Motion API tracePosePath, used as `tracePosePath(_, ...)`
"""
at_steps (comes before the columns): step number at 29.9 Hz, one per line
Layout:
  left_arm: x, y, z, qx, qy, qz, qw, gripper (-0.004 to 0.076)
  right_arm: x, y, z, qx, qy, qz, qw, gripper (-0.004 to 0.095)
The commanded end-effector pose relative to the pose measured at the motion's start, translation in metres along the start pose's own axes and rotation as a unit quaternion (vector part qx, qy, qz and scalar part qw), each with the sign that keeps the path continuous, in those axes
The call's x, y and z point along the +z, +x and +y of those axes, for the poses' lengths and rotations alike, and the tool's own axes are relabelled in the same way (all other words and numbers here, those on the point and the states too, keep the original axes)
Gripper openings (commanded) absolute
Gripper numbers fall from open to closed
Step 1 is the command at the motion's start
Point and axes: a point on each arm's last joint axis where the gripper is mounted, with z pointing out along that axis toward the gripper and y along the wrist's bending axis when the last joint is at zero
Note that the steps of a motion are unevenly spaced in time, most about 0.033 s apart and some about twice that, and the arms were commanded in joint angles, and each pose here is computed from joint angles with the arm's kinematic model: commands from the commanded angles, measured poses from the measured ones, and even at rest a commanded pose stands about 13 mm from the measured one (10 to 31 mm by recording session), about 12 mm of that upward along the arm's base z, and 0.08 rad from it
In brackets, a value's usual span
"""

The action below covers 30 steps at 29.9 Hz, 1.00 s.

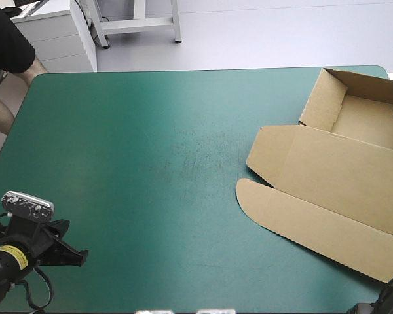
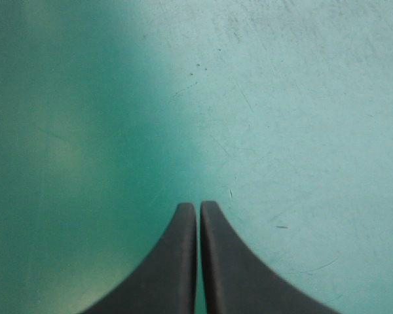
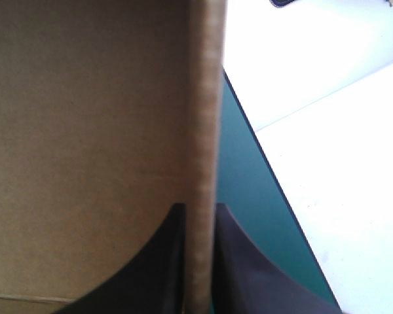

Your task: Fold the box

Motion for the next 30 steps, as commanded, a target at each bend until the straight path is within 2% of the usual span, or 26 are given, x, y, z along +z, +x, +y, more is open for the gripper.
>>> tracePosePath(1,-0.005,-0.01,0.0,-0.006,0.003,-0.035,0.999,0.0,-0.035,-0.01,-0.008,0.006,0.007,-0.072,0.997,0.0315)
tracePosePath(2,-0.005,-0.01,0.0,-0.006,0.004,-0.035,0.999,0.0,-0.035,-0.01,-0.008,0.006,0.007,-0.074,0.997,0.0435)
tracePosePath(5,-0.005,-0.01,0.0,-0.007,0.004,-0.034,0.999,0.0,-0.036,-0.01,-0.008,0.014,0.007,-0.072,0.997,0.0693)
tracePosePath(7,-0.005,-0.01,0.0,-0.006,0.003,-0.035,0.999,0.0,-0.042,-0.01,-0.009,0.019,0.009,-0.065,0.998,0.0772)
tracePosePath(9,-0.005,-0.01,0.0,-0.006,0.003,-0.035,0.999,0.0,-0.055,-0.011,-0.011,0.022,0.009,-0.066,0.998,0.0772)
tracePosePath(12,-0.005,-0.01,0.0,-0.005,0.001,-0.035,0.999,0.0,-0.085,-0.012,-0.012,0.028,0.004,-0.086,0.996,0.0713)
tracePosePath(15,-0.005,-0.01,0.0,-0.005,0.001,-0.035,0.999,0.0,-0.129,-0.007,-0.009,0.039,-0.031,-0.132,0.99,0.0553)
tracePosePath(17,-0.005,-0.011,0.001,-0.003,-0.001,-0.038,0.999,0.0,-0.161,0.004,0.0,0.031,-0.079,-0.161,0.983,0.0339)
tracePosePath(20,-0.005,-0.011,0.001,-0.002,-0.003,-0.039,0.999,0.0,-0.199,0.025,0.013,-0.017,-0.14,-0.198,0.97,-0.0015)
tracePosePath(25,-0.005,-0.011,0.001,-0.007,-0.001,-0.041,0.999,0.0,-0.229,0.065,0.032,-0.048,-0.168,-0.212,0.962,-0.0001)
tracePosePath(30,-0.009,-0.015,0.001,-0.025,0.006,-0.082,0.996,0.0,-0.239,0.11,0.058,-0.102,-0.198,-0.208,0.952,-0.0001)
